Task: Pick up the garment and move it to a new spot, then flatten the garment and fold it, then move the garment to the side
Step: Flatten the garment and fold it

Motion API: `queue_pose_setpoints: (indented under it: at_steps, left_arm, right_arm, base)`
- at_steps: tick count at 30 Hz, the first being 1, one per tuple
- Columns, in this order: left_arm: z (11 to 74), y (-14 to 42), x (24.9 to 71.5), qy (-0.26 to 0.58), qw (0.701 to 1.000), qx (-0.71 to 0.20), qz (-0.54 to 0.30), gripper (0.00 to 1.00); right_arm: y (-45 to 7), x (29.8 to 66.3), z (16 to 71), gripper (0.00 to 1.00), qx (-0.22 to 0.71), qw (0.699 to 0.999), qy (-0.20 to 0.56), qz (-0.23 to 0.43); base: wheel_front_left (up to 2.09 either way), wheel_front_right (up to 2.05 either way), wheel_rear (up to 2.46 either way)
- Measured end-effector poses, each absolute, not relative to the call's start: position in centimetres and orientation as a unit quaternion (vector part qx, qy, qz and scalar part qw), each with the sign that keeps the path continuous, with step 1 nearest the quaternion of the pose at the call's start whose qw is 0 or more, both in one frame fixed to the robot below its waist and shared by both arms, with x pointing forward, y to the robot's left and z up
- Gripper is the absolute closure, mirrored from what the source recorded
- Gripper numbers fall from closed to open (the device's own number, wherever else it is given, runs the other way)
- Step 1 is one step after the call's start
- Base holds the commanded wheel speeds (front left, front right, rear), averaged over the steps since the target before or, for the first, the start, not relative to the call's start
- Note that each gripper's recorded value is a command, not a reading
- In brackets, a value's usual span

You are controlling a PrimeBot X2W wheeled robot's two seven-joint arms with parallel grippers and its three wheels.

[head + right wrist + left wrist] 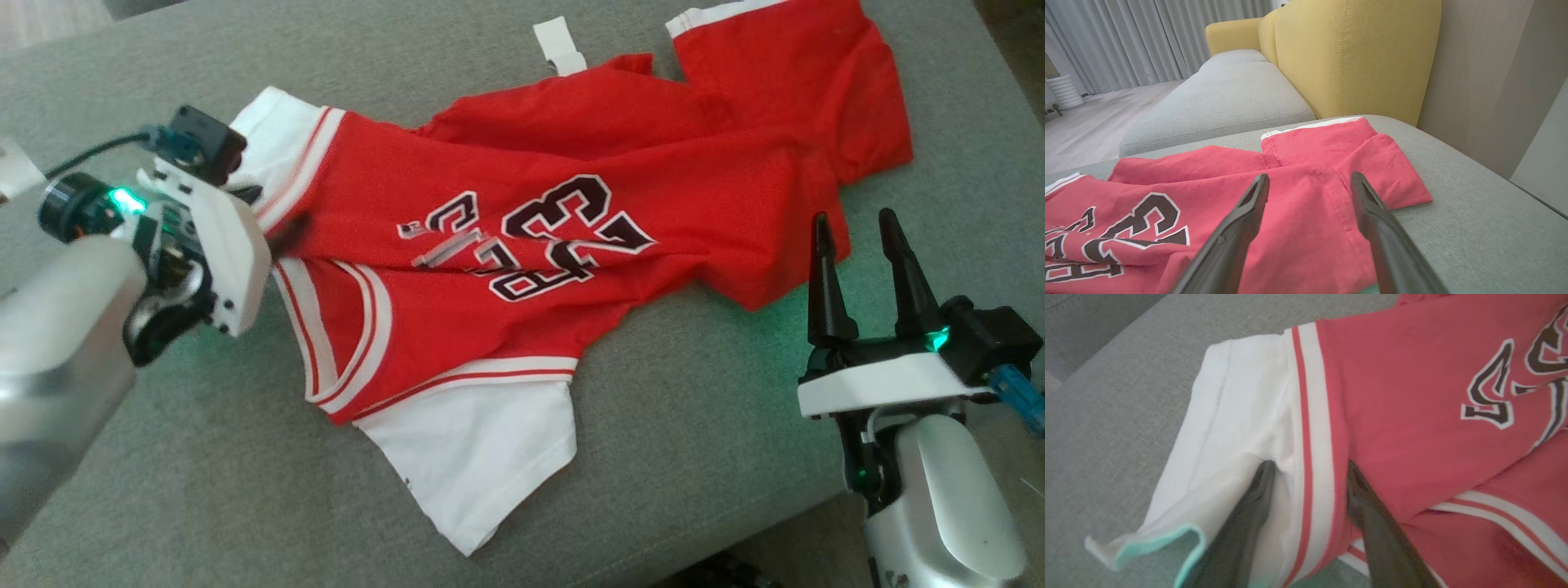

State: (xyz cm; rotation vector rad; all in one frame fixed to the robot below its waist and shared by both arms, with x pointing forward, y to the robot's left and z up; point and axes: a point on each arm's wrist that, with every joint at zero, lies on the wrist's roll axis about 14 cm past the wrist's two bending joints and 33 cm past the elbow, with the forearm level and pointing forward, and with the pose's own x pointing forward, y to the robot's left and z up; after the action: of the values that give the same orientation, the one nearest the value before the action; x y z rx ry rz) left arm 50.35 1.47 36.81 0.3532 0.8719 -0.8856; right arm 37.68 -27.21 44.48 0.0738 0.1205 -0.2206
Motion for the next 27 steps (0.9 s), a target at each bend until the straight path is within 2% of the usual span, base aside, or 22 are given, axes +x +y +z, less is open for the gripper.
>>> queue_pose_setpoints:
  at_steps: [1,7,12,18,19,20,24,27]
  left_arm:
    - [36.8,1.5,50.7,0.406,0.799,0.168,-0.411,1.0]
    - [36.8,3.2,53.8,0.377,0.821,0.203,-0.377,1.0]
    - [38.7,6.2,58.2,0.329,0.86,0.24,-0.307,1.0]
    - [40.4,7.0,60.6,0.289,0.872,0.269,-0.29,1.0]
    - [40.6,7.1,60.9,0.282,0.871,0.279,-0.289,0.63]
    - [40.9,7.2,61.4,0.269,0.874,0.285,-0.286,0.0]
    - [43.6,7.0,63.7,0.185,0.898,0.295,-0.268,0.0]
    - [46.2,5.1,64.2,0.113,0.925,0.239,-0.273,0.0]
  right_arm:
    - [-27.3,37.6,44.4,0.0,0.036,0.991,0.061,-0.111]
    - [-27.6,37.5,44.6,0.0,0.033,0.991,0.06,-0.116]
    - [-27.5,37.6,44.5,0.0,0.032,0.991,0.061,-0.114]
    - [-27.0,37.8,44.2,0.0,0.033,0.992,0.066,-0.107]
    - [-27.0,37.8,44.1,0.0,0.033,0.992,0.066,-0.107]
    - [-27.0,37.8,44.0,0.0,0.032,0.992,0.067,-0.106]
    - [-26.7,38.1,43.8,0.0,0.032,0.992,0.069,-0.102]
    - [-26.2,38.7,43.8,0.0,0.034,0.993,0.066,-0.093]
  base:
    - [0.0,0.0,0.0]
    - [0.0,0.0,0.0]
    - [0.0,0.0,0.0]
    - [0.0,0.0,0.0]
    - [0.0,0.0,0.0]
    - [0.0,0.0,0.0]
    - [0.0,0.0,0.0]
    - [0.0,0.0,0.0]
